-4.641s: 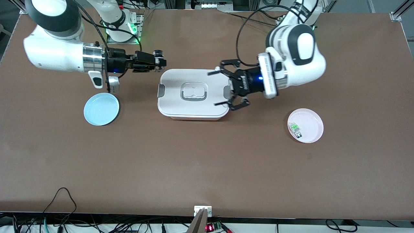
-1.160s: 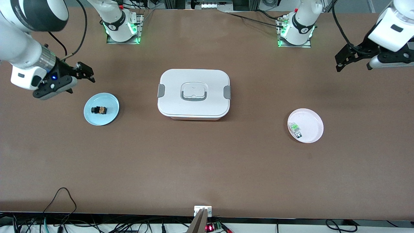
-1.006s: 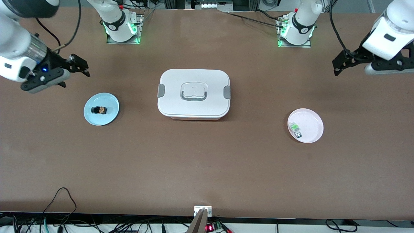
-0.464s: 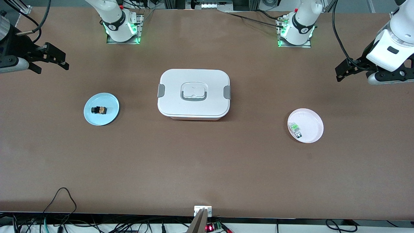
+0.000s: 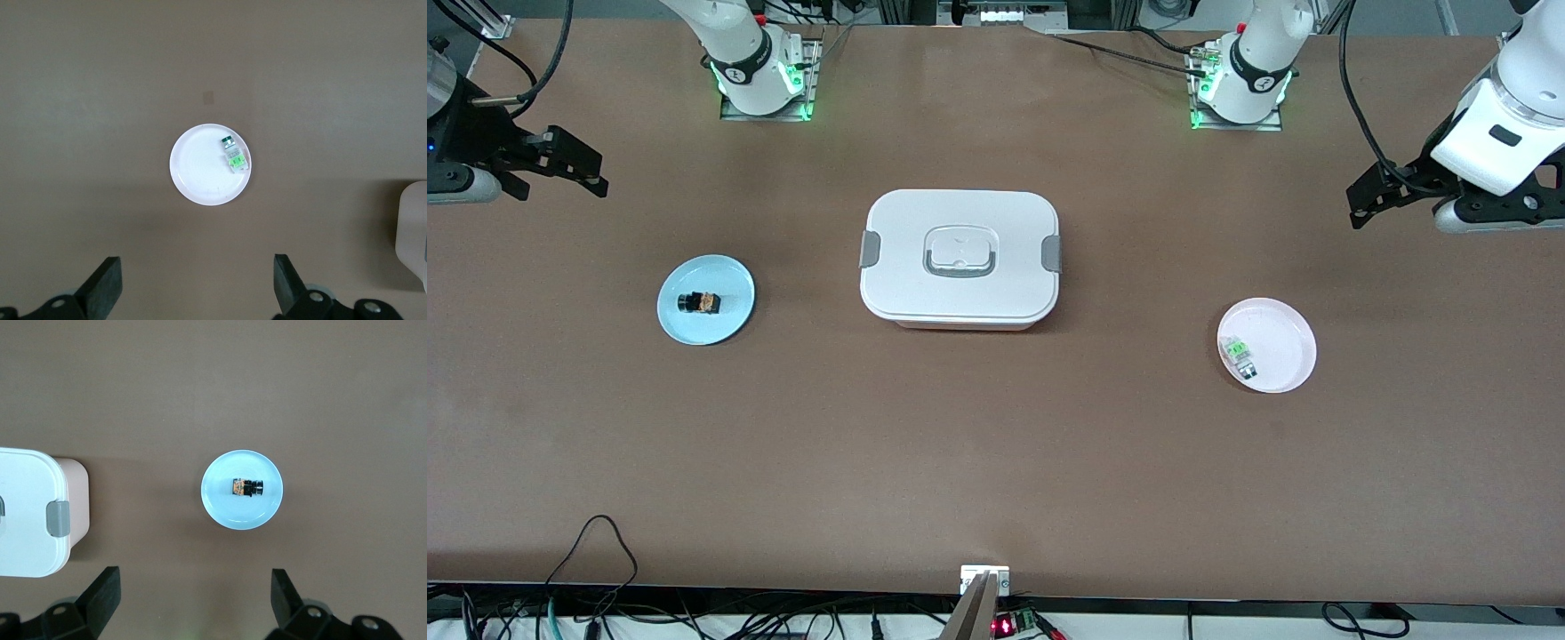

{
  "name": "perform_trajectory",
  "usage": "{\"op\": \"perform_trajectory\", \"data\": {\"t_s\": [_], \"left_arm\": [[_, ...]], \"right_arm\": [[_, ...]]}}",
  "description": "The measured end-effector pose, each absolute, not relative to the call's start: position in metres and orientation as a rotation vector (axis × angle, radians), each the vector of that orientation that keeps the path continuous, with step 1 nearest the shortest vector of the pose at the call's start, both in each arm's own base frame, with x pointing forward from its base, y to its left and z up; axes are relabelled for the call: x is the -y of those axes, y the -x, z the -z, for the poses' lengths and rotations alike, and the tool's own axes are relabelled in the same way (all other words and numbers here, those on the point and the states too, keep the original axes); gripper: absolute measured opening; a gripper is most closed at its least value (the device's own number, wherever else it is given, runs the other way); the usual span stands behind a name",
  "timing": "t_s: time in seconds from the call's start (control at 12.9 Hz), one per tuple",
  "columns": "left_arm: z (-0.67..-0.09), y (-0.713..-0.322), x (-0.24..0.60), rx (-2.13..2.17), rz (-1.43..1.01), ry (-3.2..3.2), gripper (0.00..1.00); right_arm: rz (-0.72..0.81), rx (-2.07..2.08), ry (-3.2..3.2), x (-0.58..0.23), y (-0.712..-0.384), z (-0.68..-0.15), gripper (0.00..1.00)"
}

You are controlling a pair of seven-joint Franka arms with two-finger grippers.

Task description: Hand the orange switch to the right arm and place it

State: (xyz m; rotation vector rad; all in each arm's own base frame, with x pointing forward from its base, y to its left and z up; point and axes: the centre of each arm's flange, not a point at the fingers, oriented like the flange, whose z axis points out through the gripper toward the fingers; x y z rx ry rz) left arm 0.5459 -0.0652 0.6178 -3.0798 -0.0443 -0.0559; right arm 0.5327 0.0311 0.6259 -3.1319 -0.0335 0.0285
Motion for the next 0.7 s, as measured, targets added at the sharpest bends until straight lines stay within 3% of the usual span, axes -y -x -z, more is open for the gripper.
{"op": "perform_trajectory", "data": {"t_s": [0.7], "left_arm": [[-0.6189, -0.5482, 0.0566, 0.03, 0.062, 3.133, 1.0]], "right_arm": [[-0.019, 0.014, 3.132, -0.0335, -0.5402, -0.6274, 1.0]]}}
